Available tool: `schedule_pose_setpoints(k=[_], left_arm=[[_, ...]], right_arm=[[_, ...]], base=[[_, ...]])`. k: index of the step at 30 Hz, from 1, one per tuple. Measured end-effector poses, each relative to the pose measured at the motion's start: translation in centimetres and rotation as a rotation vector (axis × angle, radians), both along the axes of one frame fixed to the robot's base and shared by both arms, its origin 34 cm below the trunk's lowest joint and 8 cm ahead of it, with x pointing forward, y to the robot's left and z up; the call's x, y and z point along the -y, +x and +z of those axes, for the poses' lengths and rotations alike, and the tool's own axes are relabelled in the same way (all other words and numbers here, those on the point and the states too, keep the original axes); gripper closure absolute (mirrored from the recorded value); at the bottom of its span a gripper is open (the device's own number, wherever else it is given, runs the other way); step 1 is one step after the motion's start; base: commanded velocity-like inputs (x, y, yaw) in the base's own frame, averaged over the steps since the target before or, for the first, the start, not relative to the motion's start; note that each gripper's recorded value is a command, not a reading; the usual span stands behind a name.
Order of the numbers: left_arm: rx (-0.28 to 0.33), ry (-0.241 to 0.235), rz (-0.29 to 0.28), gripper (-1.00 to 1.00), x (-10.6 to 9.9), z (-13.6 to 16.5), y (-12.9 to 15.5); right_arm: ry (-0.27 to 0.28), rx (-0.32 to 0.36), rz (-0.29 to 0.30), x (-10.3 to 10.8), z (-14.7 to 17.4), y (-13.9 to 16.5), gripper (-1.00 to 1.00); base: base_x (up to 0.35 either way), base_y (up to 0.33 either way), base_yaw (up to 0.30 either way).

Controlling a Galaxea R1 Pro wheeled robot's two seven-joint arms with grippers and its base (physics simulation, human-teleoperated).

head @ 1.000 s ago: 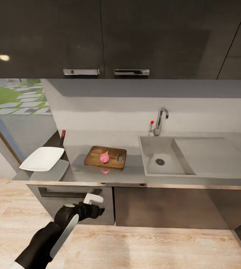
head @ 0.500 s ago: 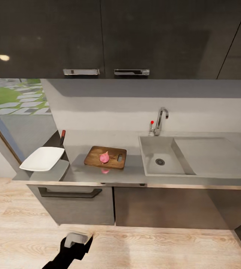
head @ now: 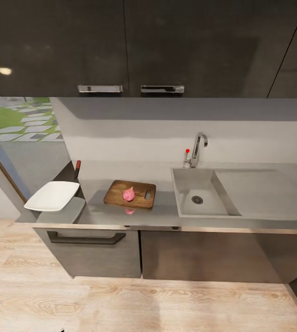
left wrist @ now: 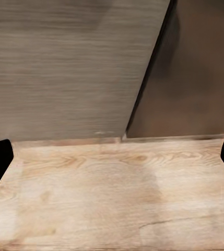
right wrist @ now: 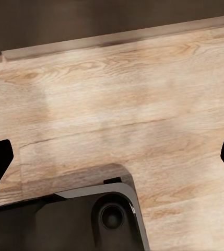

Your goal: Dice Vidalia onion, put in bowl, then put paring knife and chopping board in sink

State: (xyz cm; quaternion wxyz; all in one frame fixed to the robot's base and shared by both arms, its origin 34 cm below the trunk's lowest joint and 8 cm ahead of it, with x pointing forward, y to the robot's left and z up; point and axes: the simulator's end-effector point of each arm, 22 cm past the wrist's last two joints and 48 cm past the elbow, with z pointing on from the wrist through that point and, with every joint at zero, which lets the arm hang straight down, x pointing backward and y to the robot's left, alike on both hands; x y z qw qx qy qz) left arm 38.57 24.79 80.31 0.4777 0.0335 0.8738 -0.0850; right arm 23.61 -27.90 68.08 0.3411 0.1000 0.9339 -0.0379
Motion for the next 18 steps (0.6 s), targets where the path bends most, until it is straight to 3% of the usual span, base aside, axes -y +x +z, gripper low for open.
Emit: schedule_pose_setpoints(k=[1, 2, 8, 10, 18], left_arm=[[-0.003, 0.007, 0.007, -1.00, -0.5, -0.4, -0.6], [-0.011, 0.034, 0.036, -1.00, -2.4, -1.2, -1.6], [-0.011, 0.068, 0.074, -1.00, -4.7, -2.0, -2.7], [-0.037, 0.094, 0.091, -1.00, -6.1, -3.1, -4.0], [-0.064, 0.113, 0.102, -1.00, -7.0, -4.0, -5.1]], right_arm=[[0.000, 0.000, 0.000, 0.0, 0.0, 0.0, -1.00], [0.000, 0.000, 0.000, 0.0, 0.0, 0.0, -1.00], [0.000, 0.000, 0.001, 0.0, 0.0, 0.0, -1.00], [0.000, 0.000, 0.001, 0.0, 0.0, 0.0, -1.00], [0.000, 0.000, 0.001, 0.0, 0.0, 0.0, -1.00]], base=[[0.000, 0.000, 0.000], [0.000, 0.000, 0.000], [0.000, 0.000, 0.000], [0.033, 0.116, 0.000], [0.096, 0.236, 0.000]])
